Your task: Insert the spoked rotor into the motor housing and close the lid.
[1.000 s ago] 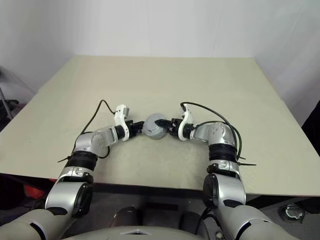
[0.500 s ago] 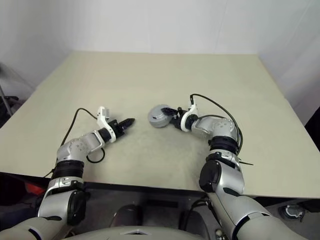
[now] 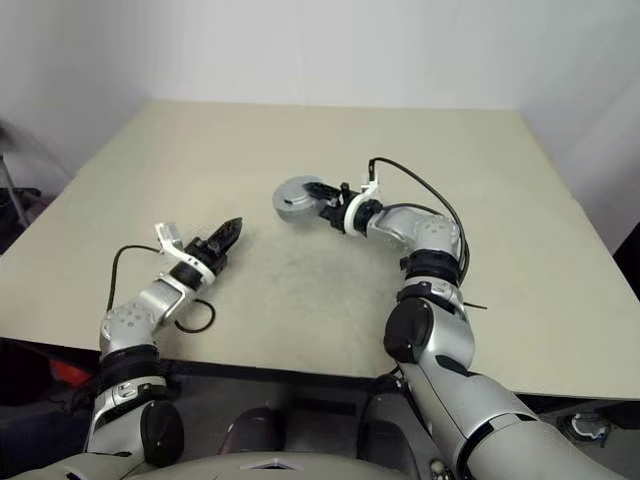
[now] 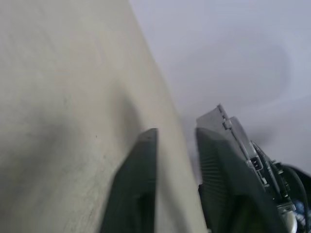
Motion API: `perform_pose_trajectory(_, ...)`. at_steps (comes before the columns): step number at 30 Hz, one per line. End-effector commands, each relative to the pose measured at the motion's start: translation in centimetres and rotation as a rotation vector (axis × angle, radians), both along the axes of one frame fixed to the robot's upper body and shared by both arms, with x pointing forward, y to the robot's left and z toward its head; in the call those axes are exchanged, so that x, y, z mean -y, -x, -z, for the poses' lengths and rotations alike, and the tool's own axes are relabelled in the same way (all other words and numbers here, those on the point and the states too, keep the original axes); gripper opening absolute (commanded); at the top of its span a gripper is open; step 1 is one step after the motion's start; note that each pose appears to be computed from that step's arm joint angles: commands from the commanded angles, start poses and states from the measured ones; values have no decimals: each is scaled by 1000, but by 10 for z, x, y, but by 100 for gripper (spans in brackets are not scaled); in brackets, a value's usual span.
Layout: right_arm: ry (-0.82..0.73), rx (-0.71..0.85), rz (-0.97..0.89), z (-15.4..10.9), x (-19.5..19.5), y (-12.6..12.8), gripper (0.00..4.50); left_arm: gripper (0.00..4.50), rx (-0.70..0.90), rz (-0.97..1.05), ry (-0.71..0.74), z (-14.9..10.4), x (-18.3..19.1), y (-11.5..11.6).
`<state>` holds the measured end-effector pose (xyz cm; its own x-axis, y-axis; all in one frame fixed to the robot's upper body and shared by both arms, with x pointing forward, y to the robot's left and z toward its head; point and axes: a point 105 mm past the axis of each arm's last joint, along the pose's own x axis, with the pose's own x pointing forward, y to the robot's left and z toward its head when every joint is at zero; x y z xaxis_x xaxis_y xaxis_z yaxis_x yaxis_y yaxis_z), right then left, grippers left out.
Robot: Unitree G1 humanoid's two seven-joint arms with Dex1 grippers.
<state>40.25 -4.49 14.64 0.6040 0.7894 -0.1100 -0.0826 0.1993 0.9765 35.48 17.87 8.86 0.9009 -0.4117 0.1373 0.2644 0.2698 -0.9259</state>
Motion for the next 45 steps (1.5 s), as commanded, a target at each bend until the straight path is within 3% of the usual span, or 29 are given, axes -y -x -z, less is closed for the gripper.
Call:
perform_pose_trajectory(1, -67, 104, -50, -40, -12, 0, 214, 260, 95, 11, 72, -26, -2, 3)
perform_pose_trajectory(6, -65, 114, -57, -45, -12, 0, 214, 435, 66, 65, 195, -31, 6, 3)
perform_pose_trajectory(7, -65, 119, -64, -46, -13, 1, 214, 443, 59, 85, 227, -32, 8, 3)
perform_pose_trajectory(21, -49, 160, -138, -50, -21, 16, 214, 443, 57, 262, 327, -48, 56, -12)
perform_pose_trajectory(34, -23, 156, -120, -43, -23, 14, 214, 443, 83, 302, 249, -57, 71, -26)
perform_pose_trajectory(37, -19, 154, -110, -41, -21, 12, 214, 383, 85, 286, 232, -55, 70, -28)
perform_pose_trajectory(41, -15, 151, -100, -39, -20, 11, 214, 251, 87, 277, 231, -53, 67, -28)
perform_pose_trajectory(45, -7, 156, -99, -38, -20, 10, 214, 243, 71, 270, 225, -49, 66, -28)
